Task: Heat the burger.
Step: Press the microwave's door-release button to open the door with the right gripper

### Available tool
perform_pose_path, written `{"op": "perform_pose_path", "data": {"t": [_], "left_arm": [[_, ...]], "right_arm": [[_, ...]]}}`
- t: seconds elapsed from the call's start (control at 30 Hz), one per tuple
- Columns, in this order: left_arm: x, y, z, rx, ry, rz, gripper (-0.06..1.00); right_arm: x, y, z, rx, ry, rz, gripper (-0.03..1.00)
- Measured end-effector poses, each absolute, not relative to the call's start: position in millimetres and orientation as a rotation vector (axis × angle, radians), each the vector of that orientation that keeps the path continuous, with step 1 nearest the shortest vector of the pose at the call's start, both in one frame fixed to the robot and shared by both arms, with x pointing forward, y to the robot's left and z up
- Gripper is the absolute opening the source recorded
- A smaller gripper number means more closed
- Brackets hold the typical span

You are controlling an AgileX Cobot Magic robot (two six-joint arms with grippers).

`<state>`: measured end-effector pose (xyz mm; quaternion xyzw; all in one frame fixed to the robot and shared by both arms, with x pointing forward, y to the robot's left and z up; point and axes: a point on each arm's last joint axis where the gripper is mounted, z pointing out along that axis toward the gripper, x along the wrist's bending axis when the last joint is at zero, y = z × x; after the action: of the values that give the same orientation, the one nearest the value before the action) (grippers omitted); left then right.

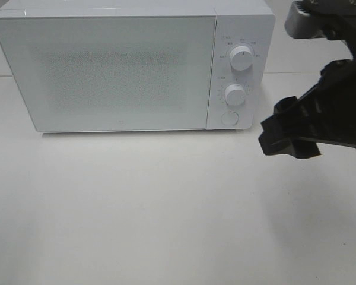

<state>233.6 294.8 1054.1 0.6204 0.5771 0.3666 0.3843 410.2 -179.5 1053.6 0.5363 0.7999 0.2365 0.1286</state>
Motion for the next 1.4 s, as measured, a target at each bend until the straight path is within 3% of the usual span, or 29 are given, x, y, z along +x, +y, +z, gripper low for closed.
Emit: {"op": "perform_pose_path", "data": {"t": [0.3, 0.5, 0.73, 0.97, 1.2, 1.4], "left_arm": [[234, 295, 1054, 1.581, 1.471, 0.934, 0.99], [234, 295, 1054, 1.581, 1.471, 0.934, 0.99], [234, 295, 1054, 1.581, 1.471, 0.934, 0.99], [234, 295, 1054, 1.581, 1.471, 0.934, 0.99], [234, 295, 1054, 1.581, 1.471, 0.934, 0.99], [234, 295, 1054, 1.581, 1.471, 0.934, 0.99]], "right_arm": [[366, -216, 1086, 1.483, 2.253, 0.782, 0.67], [347, -237, 1090, 1.435, 2.189, 0.844, 0.67], [320, -273, 1094, 1.502, 1.986, 0.891, 0.76], [280, -295, 1103, 1.509, 1.766, 0.938, 0.76], [250, -302, 1098, 1.509, 1.638, 0.955, 0.76], [232, -304, 1065, 1.507, 1.584, 0.971, 0.76]]}}
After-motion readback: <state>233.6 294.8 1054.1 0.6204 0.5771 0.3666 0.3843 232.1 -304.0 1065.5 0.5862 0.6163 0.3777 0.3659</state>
